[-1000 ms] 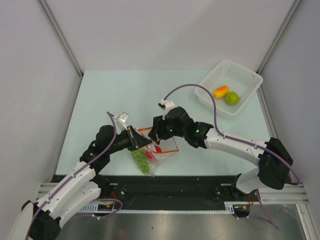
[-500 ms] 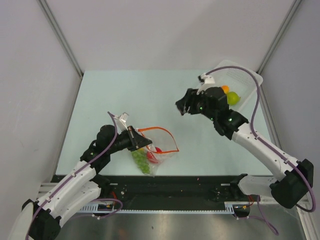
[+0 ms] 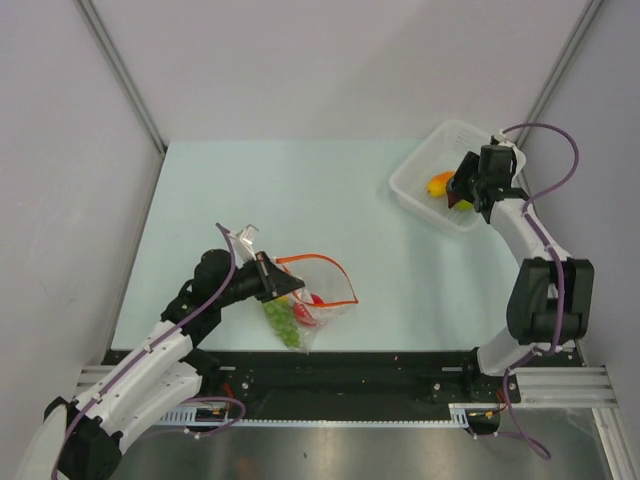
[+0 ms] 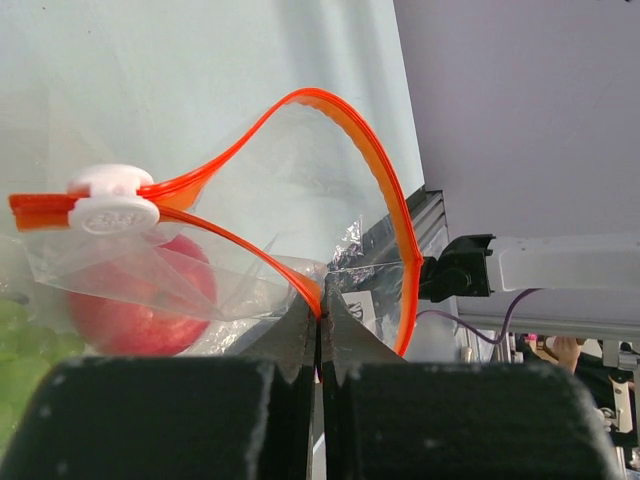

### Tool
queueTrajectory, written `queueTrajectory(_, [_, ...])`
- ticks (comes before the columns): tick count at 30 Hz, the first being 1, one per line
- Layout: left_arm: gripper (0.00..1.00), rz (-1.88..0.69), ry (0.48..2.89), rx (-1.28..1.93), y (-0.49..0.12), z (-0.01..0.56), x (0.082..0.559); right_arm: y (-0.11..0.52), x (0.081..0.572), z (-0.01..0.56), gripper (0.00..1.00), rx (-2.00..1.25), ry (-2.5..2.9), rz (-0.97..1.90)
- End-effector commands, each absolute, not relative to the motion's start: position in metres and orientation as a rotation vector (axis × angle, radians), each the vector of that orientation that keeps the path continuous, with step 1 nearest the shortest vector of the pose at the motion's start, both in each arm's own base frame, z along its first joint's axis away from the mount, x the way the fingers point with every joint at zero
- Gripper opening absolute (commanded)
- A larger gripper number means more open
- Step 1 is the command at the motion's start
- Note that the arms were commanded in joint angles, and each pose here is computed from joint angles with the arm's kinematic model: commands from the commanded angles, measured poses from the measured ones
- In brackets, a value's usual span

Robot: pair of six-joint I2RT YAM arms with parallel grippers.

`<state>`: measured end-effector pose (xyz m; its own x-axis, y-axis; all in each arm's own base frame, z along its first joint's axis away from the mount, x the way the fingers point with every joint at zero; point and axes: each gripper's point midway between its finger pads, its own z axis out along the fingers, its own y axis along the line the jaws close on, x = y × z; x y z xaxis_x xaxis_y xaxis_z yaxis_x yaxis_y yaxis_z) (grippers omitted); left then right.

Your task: Open the zip-top bag and remove the fake food

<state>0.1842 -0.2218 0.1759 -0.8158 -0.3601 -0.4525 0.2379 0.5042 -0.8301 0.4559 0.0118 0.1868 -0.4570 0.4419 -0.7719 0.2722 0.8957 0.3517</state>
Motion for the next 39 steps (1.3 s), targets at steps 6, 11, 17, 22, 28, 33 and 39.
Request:
queueTrajectory(6, [0.00, -1.335, 2.117, -0.057, -0.226, 0.188, 0.189, -0.019, 0.476, 0.157, 0.65, 0.571, 2.126, 0.152])
queueTrajectory(11, [0.00, -1.338, 2.120, -0.049, -0.227, 0.189, 0.189, -0.020, 0.471, 0.144, 0.82, 0.582, 2.179, 0.141])
queueTrajectory(17, [0.00, -1.337, 2.112, -0.049, -0.226, 0.191, 0.188, -0.002, 0.461, 0.165, 0.82, 0.536, 2.176, 0.153])
queueTrajectory(22, [0.00, -1.334, 2.107, -0.057, -0.225, 0.192, 0.189, 0.043, 0.438, 0.194, 0.81, 0.421, 2.163, 0.202])
queueTrajectory(28, [0.00, -1.344, 2.104, -0.046, -0.228, 0.192, 0.190, 0.128, 0.390, 0.207, 0.79, 0.209, 2.192, 0.348])
queueTrajectory(33, [0.00, -1.340, 2.124, -0.029, -0.230, 0.190, 0.191, 0.201, 0.327, 0.215, 0.79, -0.004, 2.205, 0.537])
queueTrajectory(39, [0.00, -1.332, 2.131, -0.025, -0.230, 0.189, 0.193, 0.275, 0.250, 0.225, 0.76, -0.243, 2.211, 0.695])
